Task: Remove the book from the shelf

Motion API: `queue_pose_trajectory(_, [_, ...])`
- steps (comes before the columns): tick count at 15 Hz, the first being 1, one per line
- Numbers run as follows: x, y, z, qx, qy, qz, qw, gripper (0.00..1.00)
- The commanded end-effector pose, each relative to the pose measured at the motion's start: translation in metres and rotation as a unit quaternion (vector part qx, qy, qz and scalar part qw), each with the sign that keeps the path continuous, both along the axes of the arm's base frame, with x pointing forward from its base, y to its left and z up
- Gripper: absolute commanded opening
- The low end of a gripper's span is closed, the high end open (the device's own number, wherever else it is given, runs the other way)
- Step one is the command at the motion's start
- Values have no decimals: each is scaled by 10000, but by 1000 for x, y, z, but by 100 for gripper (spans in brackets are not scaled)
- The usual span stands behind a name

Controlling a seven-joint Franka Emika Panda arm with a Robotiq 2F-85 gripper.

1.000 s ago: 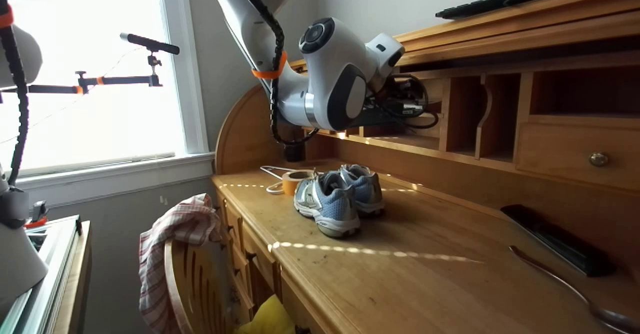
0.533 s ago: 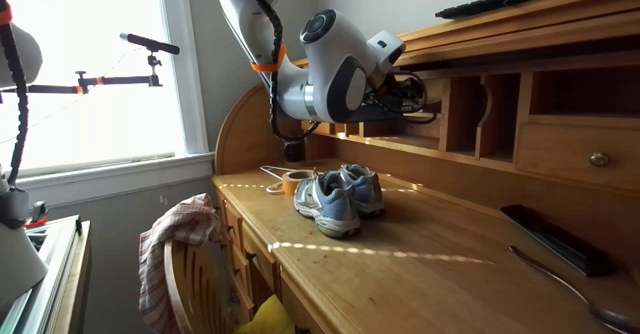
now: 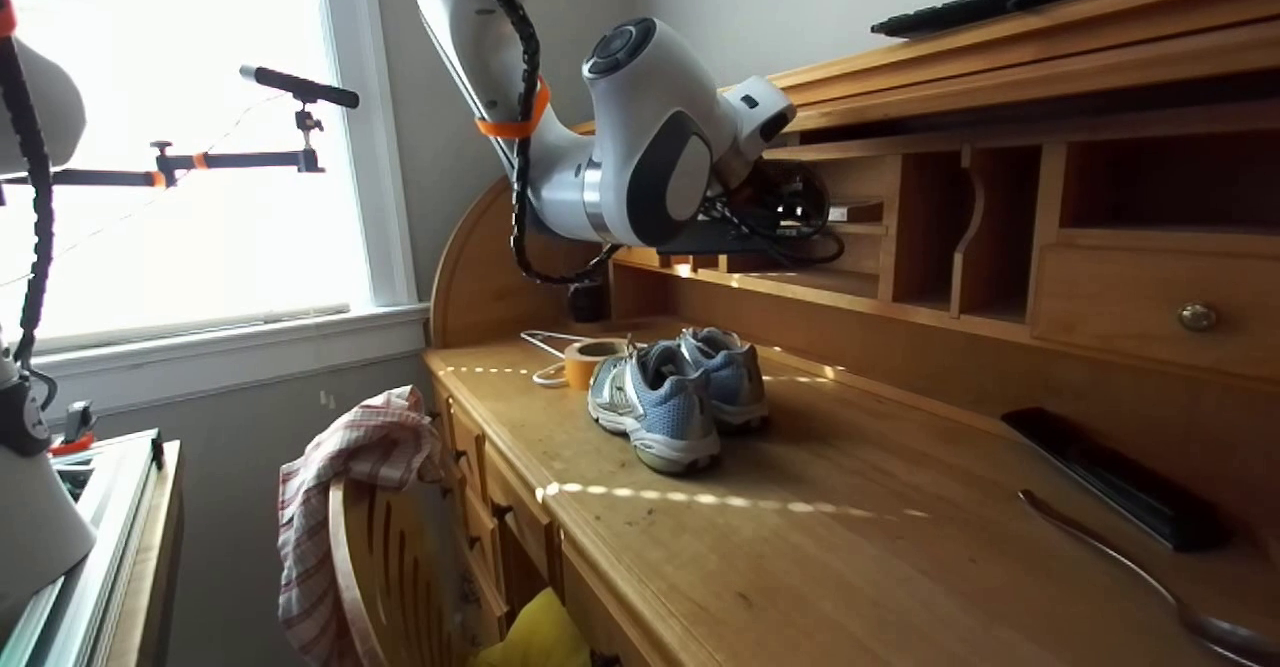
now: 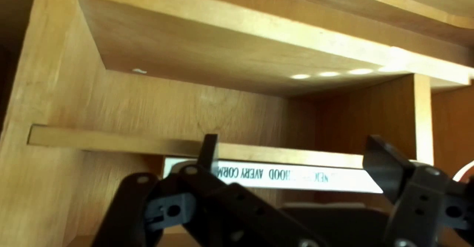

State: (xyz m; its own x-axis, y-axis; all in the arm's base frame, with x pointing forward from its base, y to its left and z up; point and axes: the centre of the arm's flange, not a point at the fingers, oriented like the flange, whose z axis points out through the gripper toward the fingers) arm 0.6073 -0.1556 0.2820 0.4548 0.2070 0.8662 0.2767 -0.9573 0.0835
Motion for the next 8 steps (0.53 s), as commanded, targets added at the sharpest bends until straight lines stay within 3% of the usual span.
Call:
queue_pose_trajectory(1, [-20,15,-7,60,267,177,9995,100])
queue_pose_trajectory(8, [-24,39,-9,73,108,554,9984,100])
